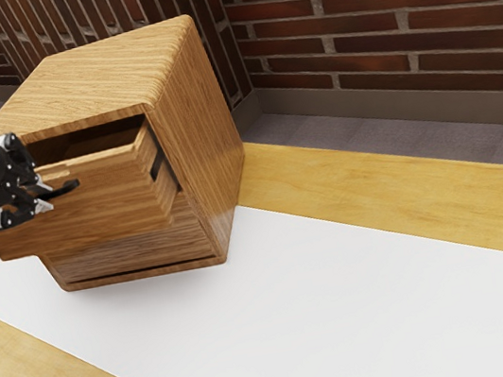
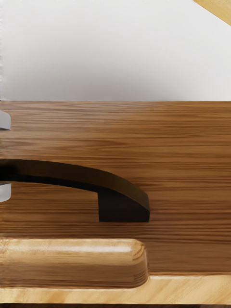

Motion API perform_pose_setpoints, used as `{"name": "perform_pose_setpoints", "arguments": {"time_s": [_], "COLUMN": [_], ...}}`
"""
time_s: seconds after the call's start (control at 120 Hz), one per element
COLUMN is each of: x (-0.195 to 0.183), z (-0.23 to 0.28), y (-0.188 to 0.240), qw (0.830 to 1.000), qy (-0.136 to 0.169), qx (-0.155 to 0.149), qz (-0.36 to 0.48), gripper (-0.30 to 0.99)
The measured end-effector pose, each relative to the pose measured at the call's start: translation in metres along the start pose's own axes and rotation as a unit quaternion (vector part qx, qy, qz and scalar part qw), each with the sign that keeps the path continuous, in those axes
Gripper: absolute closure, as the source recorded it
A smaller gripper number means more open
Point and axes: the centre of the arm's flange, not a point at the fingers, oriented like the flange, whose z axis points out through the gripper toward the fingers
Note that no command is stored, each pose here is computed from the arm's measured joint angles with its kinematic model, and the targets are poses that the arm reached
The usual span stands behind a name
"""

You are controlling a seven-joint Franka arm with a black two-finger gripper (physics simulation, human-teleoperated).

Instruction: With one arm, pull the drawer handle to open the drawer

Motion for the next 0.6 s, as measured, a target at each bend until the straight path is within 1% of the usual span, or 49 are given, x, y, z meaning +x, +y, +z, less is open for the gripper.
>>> {"name": "perform_pose_setpoints", "arguments": {"time_s": [0.167,0.333,0.475,0.5,0.542,0.6], "x": [-0.002,-0.004,-0.020,-0.032,-0.065,-0.164], "z": [-0.003,-0.021,-0.029,-0.036,-0.056,-0.120], "y": [-0.007,-0.022,-0.027,-0.026,-0.020,-0.007], "qw": [1.000,1.000,1.000,1.000,0.998,0.984], "qy": [0.000,-0.004,-0.004,-0.006,-0.014,-0.030], "qx": [0.002,-0.005,-0.006,-0.012,-0.028,-0.076], "qz": [0.000,0.001,0.015,0.027,0.060,0.156], "gripper": [0.64,0.64,0.64,0.63,0.59,0.47]}}
